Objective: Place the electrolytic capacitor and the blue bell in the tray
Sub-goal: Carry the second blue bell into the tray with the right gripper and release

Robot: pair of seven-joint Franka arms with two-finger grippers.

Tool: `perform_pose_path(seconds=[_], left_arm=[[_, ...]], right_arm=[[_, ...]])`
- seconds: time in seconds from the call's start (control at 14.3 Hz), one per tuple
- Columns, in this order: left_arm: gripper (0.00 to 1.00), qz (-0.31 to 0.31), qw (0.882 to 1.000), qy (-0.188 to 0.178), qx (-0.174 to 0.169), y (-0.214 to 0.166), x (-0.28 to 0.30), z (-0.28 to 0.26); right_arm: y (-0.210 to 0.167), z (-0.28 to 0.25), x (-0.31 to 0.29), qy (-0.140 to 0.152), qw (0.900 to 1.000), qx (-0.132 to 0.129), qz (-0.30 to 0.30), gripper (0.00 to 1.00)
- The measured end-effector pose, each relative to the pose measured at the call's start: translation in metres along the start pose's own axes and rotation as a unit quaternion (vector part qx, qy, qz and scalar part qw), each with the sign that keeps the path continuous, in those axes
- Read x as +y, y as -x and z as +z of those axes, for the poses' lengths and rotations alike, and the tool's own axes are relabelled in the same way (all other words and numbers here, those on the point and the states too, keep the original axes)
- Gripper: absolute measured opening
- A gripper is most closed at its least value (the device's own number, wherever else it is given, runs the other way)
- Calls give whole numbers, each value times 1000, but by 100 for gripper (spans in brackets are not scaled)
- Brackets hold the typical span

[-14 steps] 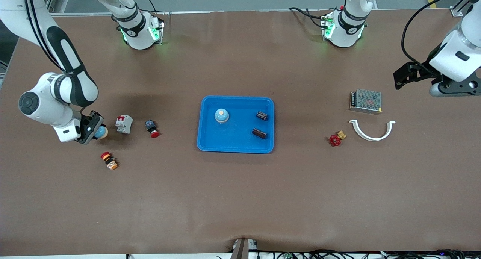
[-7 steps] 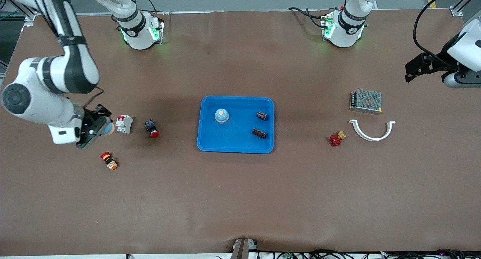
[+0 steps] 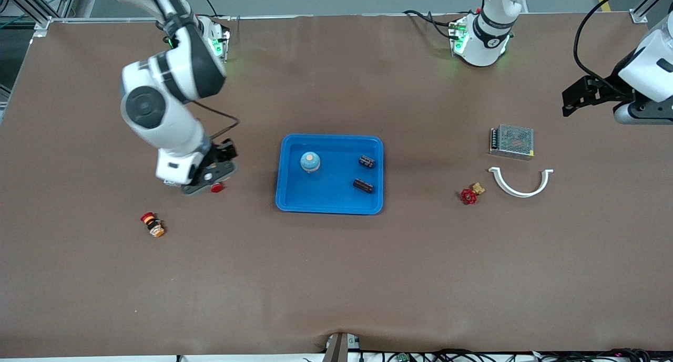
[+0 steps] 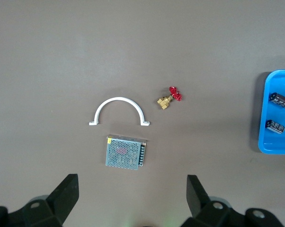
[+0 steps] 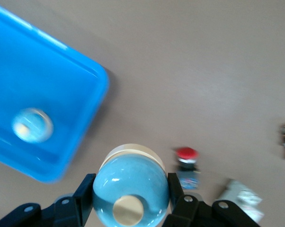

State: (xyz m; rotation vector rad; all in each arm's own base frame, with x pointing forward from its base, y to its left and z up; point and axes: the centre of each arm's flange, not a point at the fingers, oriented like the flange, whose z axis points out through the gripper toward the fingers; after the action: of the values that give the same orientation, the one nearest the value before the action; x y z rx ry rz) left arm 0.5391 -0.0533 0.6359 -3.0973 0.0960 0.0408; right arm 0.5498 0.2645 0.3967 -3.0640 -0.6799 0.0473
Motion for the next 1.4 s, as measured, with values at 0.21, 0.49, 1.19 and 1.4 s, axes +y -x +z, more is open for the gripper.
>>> perform_pose_path(seconds=[0.21, 0.49, 1.19, 1.4], left_arm=[[100, -1, 1000, 0, 0, 0, -1, 1], [100, -1, 1000, 0, -3, 0, -1, 4], [100, -3, 1000, 0, -11, -4, -3, 13], [100, -11, 1000, 0, -8, -5, -12, 12]], right_arm=[[-15, 18, -50, -3, 998, 21, 56, 66], [-37, 62, -69, -11, 994, 42, 102, 66], [-48, 155, -123, -25, 989, 67, 131, 66], [-49, 175, -126, -27, 989, 71, 130, 66]])
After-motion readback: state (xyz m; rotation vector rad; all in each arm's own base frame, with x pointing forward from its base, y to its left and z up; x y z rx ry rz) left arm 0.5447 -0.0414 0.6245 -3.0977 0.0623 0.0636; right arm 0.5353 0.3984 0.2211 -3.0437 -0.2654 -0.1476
